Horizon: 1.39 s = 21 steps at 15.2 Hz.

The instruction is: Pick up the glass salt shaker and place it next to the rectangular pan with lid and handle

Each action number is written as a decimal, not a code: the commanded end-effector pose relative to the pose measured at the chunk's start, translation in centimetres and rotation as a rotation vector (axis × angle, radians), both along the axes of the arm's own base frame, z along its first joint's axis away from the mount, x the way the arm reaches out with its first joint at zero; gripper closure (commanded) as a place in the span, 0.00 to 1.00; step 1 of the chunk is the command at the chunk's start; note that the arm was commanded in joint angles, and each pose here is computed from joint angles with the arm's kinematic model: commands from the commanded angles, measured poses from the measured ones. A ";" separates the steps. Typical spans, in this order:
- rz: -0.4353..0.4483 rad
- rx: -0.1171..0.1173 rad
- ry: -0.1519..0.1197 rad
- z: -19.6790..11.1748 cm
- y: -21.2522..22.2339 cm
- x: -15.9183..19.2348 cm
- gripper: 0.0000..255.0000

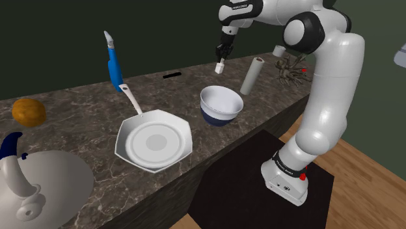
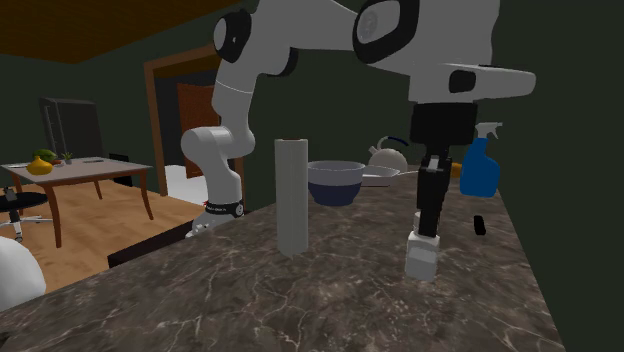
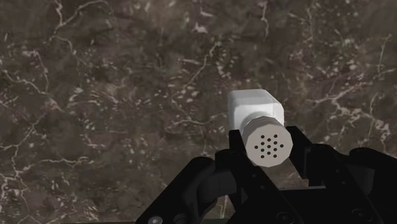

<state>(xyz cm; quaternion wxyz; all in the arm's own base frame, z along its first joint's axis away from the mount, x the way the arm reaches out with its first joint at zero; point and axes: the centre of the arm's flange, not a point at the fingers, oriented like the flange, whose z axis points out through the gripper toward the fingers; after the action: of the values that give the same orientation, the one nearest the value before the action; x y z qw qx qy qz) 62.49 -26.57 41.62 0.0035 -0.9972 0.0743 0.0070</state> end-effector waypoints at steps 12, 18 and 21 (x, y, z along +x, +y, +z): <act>0.000 0.000 0.000 6.9 0.0 0.0 1.00; 0.000 0.000 0.000 10.1 0.0 0.0 1.00; 0.000 0.000 0.000 11.7 0.0 0.0 1.00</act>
<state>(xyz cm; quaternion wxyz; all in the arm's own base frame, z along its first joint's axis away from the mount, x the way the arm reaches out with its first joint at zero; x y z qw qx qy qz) 62.56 -26.62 52.74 0.0034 -0.9972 0.0743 0.0068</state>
